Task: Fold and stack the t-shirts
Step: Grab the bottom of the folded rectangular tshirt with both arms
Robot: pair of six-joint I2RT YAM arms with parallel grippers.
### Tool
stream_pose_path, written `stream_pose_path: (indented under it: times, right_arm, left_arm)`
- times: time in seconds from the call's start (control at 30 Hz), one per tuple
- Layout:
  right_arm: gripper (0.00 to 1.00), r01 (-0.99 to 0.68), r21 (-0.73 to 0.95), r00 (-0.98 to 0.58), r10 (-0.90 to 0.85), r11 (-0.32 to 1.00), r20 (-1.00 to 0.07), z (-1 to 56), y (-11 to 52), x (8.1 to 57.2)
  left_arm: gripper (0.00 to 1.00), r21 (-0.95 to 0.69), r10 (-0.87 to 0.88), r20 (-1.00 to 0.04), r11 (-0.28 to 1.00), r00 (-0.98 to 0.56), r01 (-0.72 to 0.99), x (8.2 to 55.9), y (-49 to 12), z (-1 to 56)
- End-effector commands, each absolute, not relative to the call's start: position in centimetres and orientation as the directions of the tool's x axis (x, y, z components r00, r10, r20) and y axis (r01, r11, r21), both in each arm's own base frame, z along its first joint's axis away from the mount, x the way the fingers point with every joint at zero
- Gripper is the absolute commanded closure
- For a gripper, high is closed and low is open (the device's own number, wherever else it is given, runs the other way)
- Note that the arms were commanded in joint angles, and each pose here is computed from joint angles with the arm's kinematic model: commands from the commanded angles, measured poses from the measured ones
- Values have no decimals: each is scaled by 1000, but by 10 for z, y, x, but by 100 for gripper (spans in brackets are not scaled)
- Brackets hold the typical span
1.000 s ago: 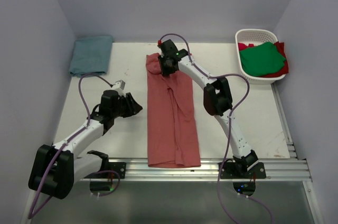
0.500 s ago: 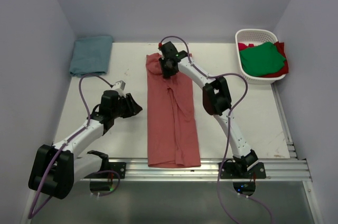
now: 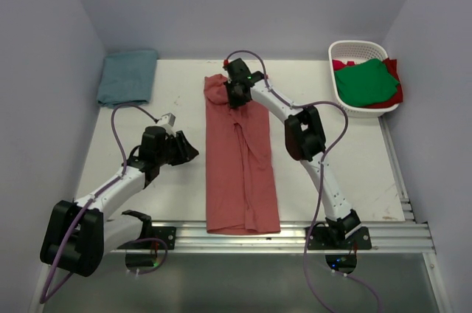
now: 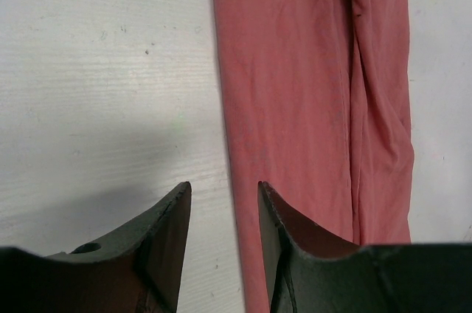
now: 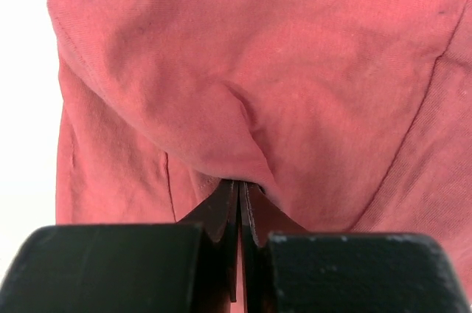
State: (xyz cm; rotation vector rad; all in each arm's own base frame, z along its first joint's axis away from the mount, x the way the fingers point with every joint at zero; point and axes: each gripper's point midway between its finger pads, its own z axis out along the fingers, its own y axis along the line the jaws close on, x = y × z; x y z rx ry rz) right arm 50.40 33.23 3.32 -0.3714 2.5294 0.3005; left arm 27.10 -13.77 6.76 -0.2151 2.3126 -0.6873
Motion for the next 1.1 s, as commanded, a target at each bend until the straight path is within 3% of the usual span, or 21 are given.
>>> stream_pose_path:
  times: [0.0, 0.13, 0.17, 0.2, 0.3, 0.6, 0.93, 1.07]
  right_arm:
    - [100, -341, 178, -749, -152, 923, -645, 93, 334, 511]
    - [100, -385, 233, -729, -140, 893, -670, 116, 344, 505]
    - [92, -395, 243, -732, -144, 886, -666, 118, 347, 503]
    - [71, -397, 236, -746, -162, 887, -646, 113, 344, 500]
    - [58, -403, 233, -759, -181, 885, -625, 107, 346, 501]
    - [59, -401, 267, -810, -203, 876, -550, 64, 351, 492]
    - [66, -396, 265, -833, -223, 879, -506, 38, 347, 482]
    - [81, -388, 254, -838, -224, 886, -498, 32, 344, 482]
  left_arm:
    - [55, -516, -318, -617, 854, -720, 64, 274, -136, 71]
    - [55, -514, -320, -621, 855, -715, 64, 274, -135, 71]
    - [55, -515, -322, -622, 855, -713, 64, 275, -136, 72]
    - [55, -515, -323, -620, 855, -715, 61, 275, -135, 71]
    - [56, -520, -323, -617, 852, -718, 64, 275, -137, 70]
    - [56, -515, -321, -618, 855, -718, 62, 274, -136, 69]
    - [56, -519, -322, -614, 852, -720, 62, 275, -137, 67]
    - [56, -518, -321, -612, 854, -723, 59, 275, -137, 66]
